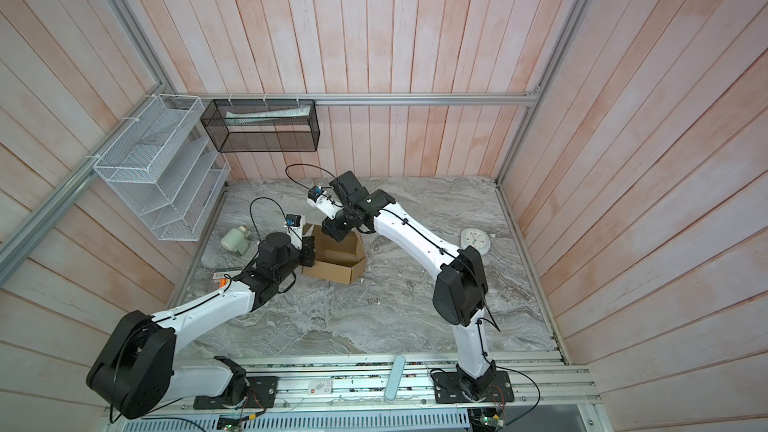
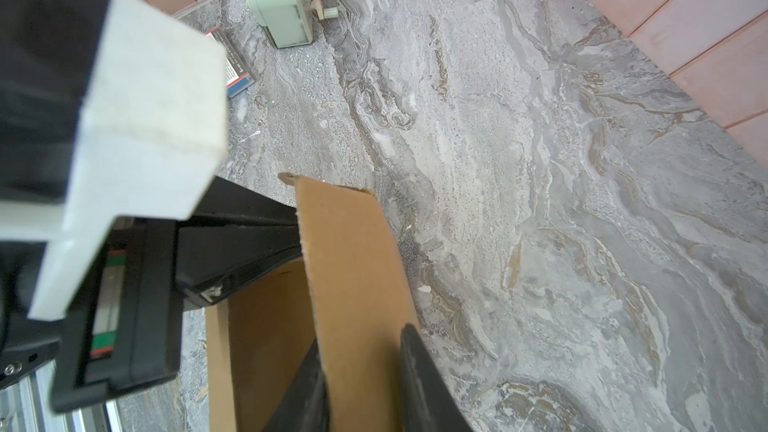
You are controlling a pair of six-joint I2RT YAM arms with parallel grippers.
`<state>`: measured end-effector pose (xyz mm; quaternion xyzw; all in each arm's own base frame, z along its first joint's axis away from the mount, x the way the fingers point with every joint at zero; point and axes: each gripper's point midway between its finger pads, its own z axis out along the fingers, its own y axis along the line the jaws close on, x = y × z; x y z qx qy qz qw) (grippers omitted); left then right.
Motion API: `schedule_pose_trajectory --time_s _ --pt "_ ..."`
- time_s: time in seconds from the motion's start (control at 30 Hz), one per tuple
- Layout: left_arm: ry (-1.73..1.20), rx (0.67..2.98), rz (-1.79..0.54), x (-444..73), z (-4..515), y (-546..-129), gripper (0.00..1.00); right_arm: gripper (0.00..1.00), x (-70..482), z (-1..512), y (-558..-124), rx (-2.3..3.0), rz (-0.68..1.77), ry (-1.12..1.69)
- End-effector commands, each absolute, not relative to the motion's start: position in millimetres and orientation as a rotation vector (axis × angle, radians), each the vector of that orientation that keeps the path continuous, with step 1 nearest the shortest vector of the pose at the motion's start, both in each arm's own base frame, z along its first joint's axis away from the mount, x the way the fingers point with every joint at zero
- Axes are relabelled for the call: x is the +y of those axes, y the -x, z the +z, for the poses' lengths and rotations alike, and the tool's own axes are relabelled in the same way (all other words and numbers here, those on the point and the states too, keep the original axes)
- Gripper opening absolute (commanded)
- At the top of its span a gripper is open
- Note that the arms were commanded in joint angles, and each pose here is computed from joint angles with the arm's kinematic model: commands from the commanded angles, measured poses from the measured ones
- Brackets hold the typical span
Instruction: Fold the paper box
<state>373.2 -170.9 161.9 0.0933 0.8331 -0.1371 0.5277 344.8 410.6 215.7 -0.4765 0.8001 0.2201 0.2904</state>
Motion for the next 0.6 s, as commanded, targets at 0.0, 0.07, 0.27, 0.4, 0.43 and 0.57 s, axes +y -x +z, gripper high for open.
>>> schedule_pose_trajectory --time_s 0.0,0.07,0.27,0.4,0.43,0.57 --pt "-0.217 2.006 -0.292 -165 154 -367 0.00 0.28 414 195 -331 2.172 0.594 1.317" --pt "-0.214 2.006 -0.292 -164 153 -366 0.00 0.27 414 191 -328 2.176 0.591 1.321" --pt "-0.197 2.005 -0.284 -160 151 -360 0.00 0.21 411 180 -322 2.187 0.557 1.297" --pt "-0.175 2.005 -0.286 -156 150 -355 0.00 0.17 408 179 -318 2.181 0.546 1.280" --pt "-0.170 2.008 -0.288 -155 148 -353 0.00 0.16 407 180 -316 2.180 0.549 1.277" --pt "-0.149 2.015 -0.295 -152 146 -349 0.00 0.15 408 180 -308 2.175 0.557 1.275"
